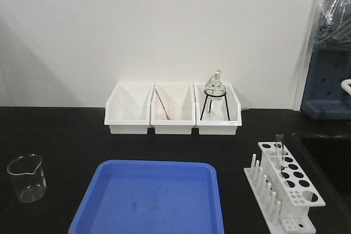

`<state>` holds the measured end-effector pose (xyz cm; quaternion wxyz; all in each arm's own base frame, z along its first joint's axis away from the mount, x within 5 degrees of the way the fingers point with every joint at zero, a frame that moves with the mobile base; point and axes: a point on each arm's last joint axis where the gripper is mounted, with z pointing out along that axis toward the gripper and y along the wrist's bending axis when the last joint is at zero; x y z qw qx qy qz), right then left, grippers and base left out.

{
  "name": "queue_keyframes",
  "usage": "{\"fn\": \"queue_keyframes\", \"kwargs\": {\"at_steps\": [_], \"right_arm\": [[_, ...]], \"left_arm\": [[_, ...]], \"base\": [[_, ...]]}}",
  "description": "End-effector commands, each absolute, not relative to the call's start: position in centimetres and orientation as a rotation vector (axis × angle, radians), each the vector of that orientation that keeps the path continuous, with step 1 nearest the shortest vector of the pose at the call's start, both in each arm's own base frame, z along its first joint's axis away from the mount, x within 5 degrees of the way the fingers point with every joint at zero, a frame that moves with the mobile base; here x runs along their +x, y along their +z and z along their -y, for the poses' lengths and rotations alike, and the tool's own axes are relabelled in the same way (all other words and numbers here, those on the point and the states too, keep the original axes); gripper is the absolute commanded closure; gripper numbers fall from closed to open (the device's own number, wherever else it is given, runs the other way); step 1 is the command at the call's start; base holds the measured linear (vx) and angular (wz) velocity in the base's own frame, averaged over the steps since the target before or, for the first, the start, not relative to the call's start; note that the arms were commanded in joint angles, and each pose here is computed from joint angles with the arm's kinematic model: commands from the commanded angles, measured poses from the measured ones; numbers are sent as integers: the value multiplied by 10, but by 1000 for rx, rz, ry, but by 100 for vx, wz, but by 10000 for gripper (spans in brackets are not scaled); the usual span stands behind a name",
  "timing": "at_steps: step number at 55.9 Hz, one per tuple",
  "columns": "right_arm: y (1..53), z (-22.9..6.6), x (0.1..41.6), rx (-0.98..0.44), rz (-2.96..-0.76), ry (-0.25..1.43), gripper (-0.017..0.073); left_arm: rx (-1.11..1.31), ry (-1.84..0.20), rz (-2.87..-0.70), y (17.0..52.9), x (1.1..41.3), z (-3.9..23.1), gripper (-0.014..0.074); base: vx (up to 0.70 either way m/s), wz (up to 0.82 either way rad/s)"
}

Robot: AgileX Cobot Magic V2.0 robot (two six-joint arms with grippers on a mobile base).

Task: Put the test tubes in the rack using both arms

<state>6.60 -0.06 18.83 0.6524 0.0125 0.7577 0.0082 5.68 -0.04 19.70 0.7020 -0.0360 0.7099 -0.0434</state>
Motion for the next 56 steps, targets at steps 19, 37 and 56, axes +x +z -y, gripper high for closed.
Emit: {"fn": "queue_keyframes", "kwargs": {"at_steps": [19,37,56], "right_arm": [[192,-1,57,22,-1613,47,571],[192,0,57,21,-1614,45,570],[192,0,57,21,-1614,45,570]], "left_arm": [[-81,-110,-1519,196,57,1,601],[-81,-110,-1519,196,57,1,601],[-81,-110,-1519,196,57,1,601]], "base": [[0,0],[0,0],[0,0]]}}
